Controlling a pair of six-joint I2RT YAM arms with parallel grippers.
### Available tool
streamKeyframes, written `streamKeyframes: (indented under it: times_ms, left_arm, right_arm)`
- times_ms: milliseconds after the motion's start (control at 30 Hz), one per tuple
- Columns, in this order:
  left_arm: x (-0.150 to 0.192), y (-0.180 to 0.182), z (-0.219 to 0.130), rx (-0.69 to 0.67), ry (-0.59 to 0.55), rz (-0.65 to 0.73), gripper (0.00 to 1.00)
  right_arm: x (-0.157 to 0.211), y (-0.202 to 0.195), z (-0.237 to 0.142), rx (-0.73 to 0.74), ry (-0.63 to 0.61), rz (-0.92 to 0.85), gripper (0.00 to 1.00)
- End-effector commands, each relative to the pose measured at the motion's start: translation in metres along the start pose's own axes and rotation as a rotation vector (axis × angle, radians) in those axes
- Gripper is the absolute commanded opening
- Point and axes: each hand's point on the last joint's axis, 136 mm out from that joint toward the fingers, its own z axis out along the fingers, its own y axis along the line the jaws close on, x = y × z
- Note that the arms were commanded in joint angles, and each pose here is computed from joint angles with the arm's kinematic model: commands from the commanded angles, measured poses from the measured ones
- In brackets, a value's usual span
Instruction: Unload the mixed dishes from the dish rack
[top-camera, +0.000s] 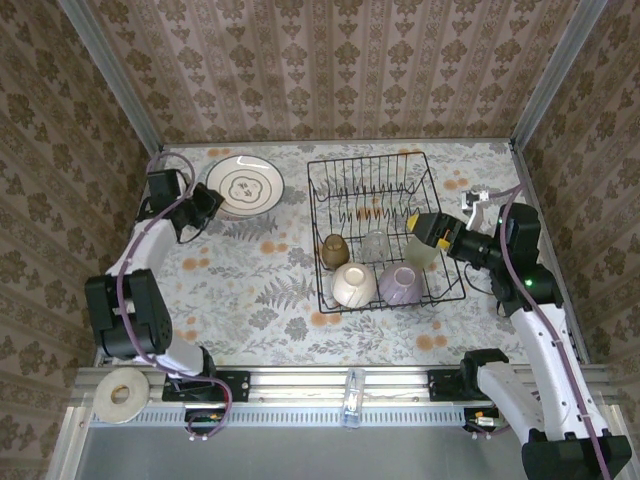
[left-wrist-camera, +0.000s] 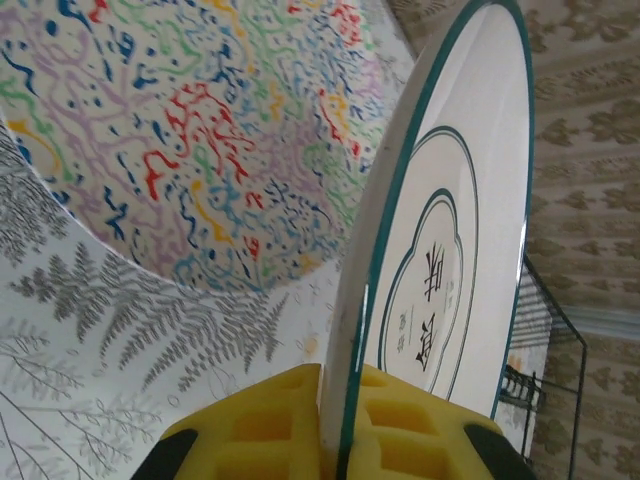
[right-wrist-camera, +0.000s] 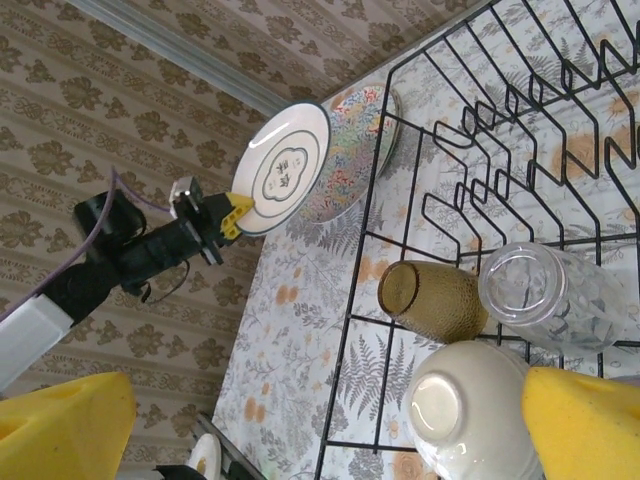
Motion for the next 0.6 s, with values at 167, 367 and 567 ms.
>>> streamKeyframes:
  times_ms: [167,367,567]
  left_arm:
    - [-0.035,-0.011,0.022,0.034,-0.002,0.048,0.00]
    - [-0.047,0.003,0.042,-0.007,0.031,0.082,0.00]
    - [-0.054,0.028,0.062,-0.046,0.059,0.045,0.00]
  right_arm:
    - [0.012,-0.004,-0.009,0.024,0.005,-0.003,1.00]
    - [0.012,0.002,-0.013,0.010,0.003,-0.007,1.00]
    - [0.017,0.001,-0.014,0.014,0.008,-0.002,1.00]
